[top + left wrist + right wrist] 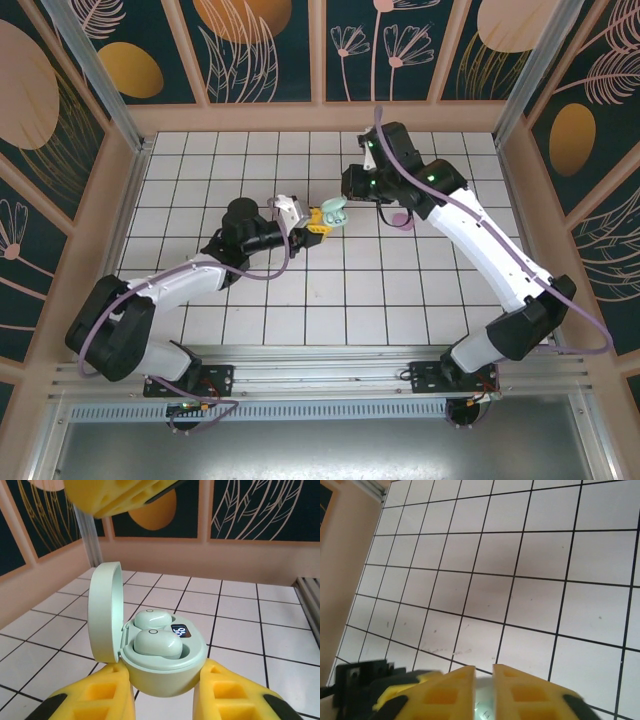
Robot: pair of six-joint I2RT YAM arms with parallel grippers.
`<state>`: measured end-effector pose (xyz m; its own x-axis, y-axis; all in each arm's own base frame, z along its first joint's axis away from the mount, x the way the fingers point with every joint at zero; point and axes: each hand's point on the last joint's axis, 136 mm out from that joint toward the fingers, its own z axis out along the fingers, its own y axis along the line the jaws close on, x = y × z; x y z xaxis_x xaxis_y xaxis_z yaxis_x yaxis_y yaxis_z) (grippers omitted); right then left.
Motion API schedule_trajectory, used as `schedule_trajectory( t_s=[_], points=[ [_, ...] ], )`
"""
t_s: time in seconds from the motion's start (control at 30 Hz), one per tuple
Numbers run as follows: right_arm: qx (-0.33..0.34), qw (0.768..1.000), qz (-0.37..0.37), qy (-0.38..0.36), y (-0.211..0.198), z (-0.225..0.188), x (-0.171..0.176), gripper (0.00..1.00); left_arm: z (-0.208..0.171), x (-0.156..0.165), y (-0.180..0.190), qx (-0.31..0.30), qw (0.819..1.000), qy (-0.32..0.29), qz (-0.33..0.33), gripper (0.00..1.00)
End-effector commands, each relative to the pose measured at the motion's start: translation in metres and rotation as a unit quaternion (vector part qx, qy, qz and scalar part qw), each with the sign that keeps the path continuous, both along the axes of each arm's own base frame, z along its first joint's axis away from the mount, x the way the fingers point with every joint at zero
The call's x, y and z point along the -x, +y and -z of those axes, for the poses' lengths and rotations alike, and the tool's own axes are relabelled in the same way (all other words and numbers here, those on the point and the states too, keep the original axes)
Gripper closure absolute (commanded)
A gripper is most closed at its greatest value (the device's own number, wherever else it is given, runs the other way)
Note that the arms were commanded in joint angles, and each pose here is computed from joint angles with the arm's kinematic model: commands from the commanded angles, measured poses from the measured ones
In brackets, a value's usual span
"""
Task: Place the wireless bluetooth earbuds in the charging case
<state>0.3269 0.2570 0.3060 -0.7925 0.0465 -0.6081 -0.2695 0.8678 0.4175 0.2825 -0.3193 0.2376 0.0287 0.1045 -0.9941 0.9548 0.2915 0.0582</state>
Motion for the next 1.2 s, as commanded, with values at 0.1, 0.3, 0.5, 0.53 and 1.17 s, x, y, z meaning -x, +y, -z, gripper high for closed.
schedule_trajectory(
  t_s=[0.1, 0.3, 0.5, 0.53, 1.17],
  points=[
    [-0.022, 0.997, -0.063, 0.026, 0.027, 0.012, -0.002, 0.91, -0.029, 0.013, -0.002, 0.024, 0.998, -0.051, 0.025, 1.00],
    [-0.033, 0.996, -0.075, 0.028, 0.021, 0.016, 0.016, 0.92, -0.041, 0.005, 0.001, 0.045, 0.998, -0.051, 0.004, 1.00],
    [-0.059, 0.997, -0.041, 0.002, -0.006, 0.009, 0.036, 0.87, -0.049, 0.001, 0.000, 0.071, 0.997, -0.037, -0.001, 1.00],
    [-0.069, 0.997, -0.035, -0.005, -0.009, 0.006, 0.038, 0.86, -0.051, 0.001, 0.000, 0.075, 0.996, -0.037, 0.000, 1.00],
    [-0.308, 0.949, -0.068, 0.012, 0.013, -0.018, 0.055, 0.40, -0.072, 0.012, 0.006, 0.116, 0.993, -0.033, 0.009, 1.00]
  ],
)
